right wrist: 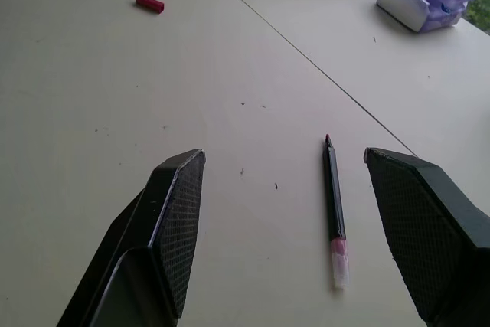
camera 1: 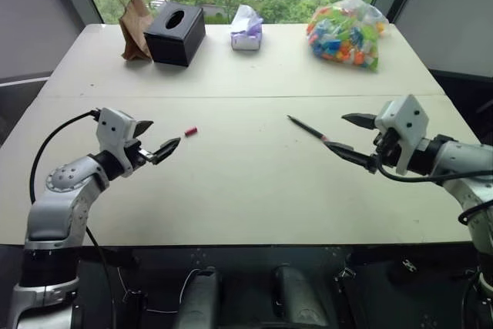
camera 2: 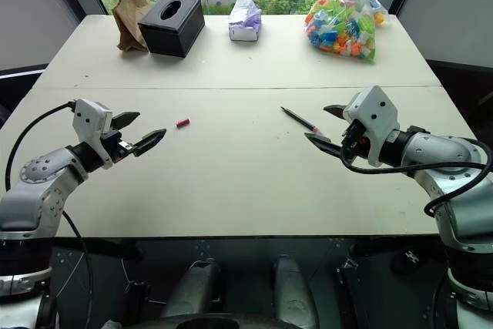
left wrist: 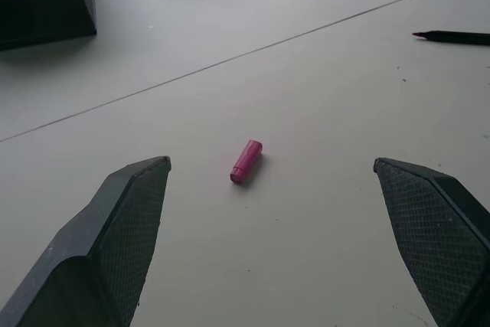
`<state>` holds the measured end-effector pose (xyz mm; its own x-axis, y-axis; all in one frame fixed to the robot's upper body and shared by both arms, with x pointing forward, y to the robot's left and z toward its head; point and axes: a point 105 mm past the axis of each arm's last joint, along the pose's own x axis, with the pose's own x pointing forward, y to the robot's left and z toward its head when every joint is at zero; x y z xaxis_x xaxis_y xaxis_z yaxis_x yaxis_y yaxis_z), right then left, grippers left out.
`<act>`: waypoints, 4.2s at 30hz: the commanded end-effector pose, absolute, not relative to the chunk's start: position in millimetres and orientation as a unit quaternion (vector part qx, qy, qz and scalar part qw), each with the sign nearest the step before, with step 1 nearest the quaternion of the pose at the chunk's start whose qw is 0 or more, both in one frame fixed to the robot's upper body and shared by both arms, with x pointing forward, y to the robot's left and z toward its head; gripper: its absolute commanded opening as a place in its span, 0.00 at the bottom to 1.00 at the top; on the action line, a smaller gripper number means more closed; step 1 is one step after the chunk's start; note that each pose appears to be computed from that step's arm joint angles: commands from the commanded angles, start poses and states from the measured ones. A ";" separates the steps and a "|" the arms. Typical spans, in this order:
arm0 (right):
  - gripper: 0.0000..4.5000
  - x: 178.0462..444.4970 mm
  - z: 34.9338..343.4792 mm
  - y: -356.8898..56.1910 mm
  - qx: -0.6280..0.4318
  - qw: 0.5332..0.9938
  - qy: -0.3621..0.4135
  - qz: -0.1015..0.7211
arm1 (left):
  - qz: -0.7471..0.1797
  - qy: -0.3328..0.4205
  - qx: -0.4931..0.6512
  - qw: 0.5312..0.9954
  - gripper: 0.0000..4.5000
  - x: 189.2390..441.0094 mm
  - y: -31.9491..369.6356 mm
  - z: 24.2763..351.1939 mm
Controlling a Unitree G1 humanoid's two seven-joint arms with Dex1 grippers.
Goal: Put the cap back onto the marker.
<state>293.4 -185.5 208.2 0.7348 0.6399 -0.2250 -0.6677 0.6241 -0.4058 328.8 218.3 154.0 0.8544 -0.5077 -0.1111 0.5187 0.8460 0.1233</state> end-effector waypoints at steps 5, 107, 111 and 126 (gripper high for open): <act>0.76 295.1 218.9 -181.2 -0.248 0.896 0.011 0.368 | -0.270 0.010 0.081 0.959 0.99 325.7 212.6 168.7; 0.76 343.6 188.7 -189.0 -0.239 0.923 -0.013 0.301 | -0.502 0.049 0.165 0.847 0.01 389.0 155.6 150.4; 0.76 362.8 179.4 -189.2 -0.217 0.923 -0.003 0.316 | -0.529 0.046 0.169 0.831 0.01 366.7 145.6 158.3; 0.76 405.8 142.5 -185.6 -0.149 0.925 0.052 0.345 | -0.510 0.036 0.180 0.840 0.01 344.8 144.7 169.7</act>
